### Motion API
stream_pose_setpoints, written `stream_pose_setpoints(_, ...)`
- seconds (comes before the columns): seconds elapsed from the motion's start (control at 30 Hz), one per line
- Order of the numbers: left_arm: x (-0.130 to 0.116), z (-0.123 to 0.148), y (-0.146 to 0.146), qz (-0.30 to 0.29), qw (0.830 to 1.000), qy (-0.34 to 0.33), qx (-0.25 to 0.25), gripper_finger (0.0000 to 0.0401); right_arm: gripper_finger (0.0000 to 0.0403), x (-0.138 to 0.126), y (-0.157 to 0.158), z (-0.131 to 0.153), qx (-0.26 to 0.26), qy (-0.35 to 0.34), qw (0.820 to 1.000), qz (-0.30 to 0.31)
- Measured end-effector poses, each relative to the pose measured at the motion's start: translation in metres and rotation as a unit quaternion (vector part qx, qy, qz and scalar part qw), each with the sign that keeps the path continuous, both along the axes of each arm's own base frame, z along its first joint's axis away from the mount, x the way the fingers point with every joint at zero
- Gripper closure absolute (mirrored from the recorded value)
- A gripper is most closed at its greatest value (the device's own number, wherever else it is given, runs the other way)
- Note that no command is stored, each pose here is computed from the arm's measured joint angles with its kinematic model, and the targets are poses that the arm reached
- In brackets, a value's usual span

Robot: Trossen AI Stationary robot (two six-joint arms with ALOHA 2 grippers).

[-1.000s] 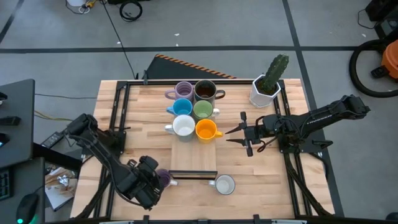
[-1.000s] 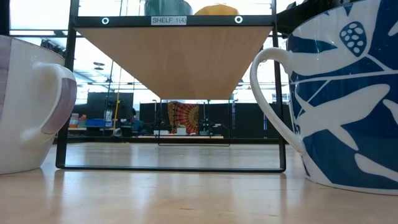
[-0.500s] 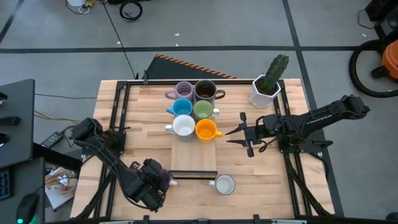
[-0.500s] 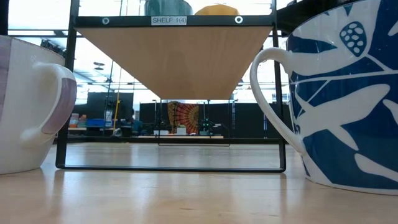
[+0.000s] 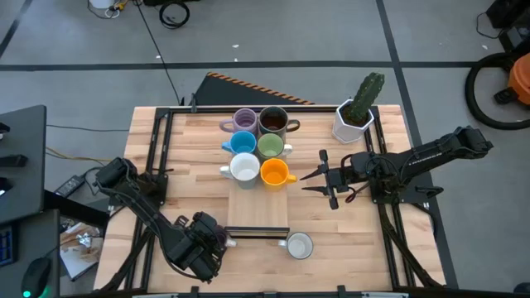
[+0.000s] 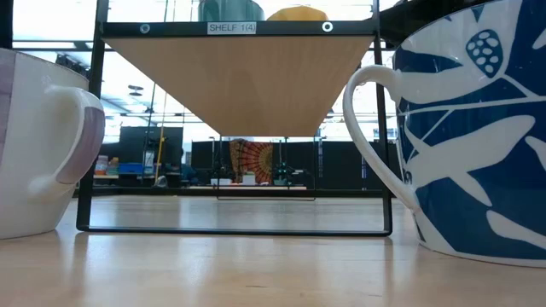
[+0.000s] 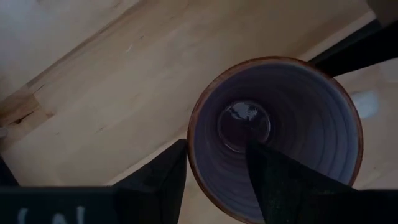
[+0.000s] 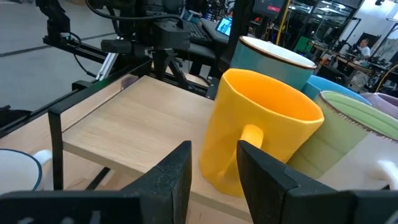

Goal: Place coffee mugs
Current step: Put the purple mug on the shelf

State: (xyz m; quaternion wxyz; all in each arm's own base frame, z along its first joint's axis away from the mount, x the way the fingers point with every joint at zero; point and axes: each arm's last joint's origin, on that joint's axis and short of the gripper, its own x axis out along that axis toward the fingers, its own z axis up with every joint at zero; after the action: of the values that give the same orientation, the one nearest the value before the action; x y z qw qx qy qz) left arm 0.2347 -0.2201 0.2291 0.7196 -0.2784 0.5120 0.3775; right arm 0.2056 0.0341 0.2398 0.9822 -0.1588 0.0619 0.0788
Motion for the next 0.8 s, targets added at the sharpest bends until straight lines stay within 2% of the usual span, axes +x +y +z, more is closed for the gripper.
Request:
stream_pose_setpoints(0.3, 0.0012, -0.0020, 0.0005, 0.010, 1.000, -0.018, 0.021, 0.0230, 0.0270, -0.0001, 0.0004, 0.0000, 0.001, 0.000, 1.000, 0.004)
stream_pose_setpoints(0.6, -0.0018, -0.0044, 0.0006, 0.001, 1.000, 0.028, 0.007, 0.0231, 0.0270, -0.0001, 0.0006, 0.0000, 0.004, 0.001, 1.000, 0.004)
stream_pose_setpoints(0.8, -0.0028, -0.0049, -0.0005, -0.037, 0.998, 0.058, -0.008, 0.0265, 0.0270, 0.0000, 0.0006, 0.0006, 0.004, -0.003, 1.000, 0.004)
